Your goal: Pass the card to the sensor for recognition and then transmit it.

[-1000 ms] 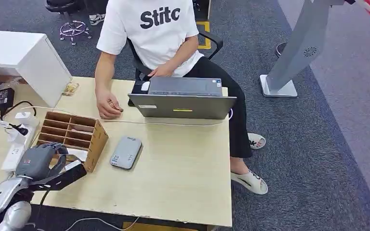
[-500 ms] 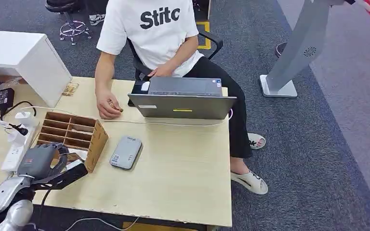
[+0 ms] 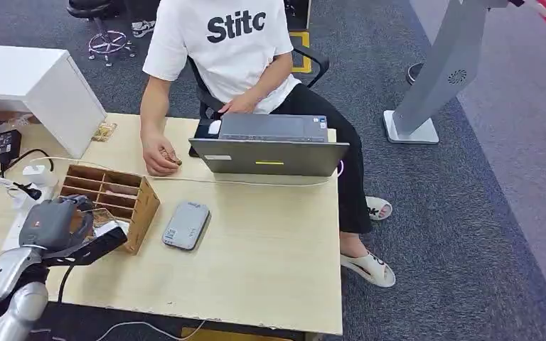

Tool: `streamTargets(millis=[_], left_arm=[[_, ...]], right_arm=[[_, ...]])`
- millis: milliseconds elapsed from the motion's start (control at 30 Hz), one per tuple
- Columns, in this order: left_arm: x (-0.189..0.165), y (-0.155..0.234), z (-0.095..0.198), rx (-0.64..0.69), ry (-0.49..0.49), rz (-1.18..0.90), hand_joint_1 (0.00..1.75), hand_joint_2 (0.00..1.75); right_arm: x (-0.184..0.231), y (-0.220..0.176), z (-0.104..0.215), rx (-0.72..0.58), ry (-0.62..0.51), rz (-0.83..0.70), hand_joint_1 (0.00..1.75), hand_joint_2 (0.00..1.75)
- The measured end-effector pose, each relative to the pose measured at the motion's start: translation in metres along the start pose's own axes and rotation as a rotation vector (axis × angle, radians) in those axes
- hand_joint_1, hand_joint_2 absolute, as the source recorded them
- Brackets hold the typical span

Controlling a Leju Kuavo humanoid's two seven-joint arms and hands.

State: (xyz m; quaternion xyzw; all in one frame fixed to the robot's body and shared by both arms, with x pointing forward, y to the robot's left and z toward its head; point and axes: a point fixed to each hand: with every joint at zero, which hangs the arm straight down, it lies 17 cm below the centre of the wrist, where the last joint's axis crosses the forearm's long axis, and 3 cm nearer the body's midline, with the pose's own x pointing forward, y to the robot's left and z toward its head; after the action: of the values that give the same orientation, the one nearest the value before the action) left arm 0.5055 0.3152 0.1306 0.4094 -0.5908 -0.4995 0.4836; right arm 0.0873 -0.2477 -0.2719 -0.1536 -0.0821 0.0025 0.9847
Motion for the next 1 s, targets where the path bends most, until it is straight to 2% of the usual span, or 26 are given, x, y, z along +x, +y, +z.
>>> streamTargets(millis=[533,700,1000], left_arm=[[0.001,0.026,-0.014,0.051,-0.005,0.002,1.75,1.75],[0.001,0.061,-0.029,0.096,-0.016,0.03,1.75,1.75],[-0.021,0.163,-0.059,0.218,0.01,0.021,1.75,1.75]], right_arm=[[0.0,0.0,0.0,-0.001,-0.001,0.001,0.0,1.75],[0.0,0.0,0.0,-0.001,-0.002,0.005,0.0,1.75],[0.001,0.0,0.0,-0.003,-0.01,0.017,0.0,1.75]])
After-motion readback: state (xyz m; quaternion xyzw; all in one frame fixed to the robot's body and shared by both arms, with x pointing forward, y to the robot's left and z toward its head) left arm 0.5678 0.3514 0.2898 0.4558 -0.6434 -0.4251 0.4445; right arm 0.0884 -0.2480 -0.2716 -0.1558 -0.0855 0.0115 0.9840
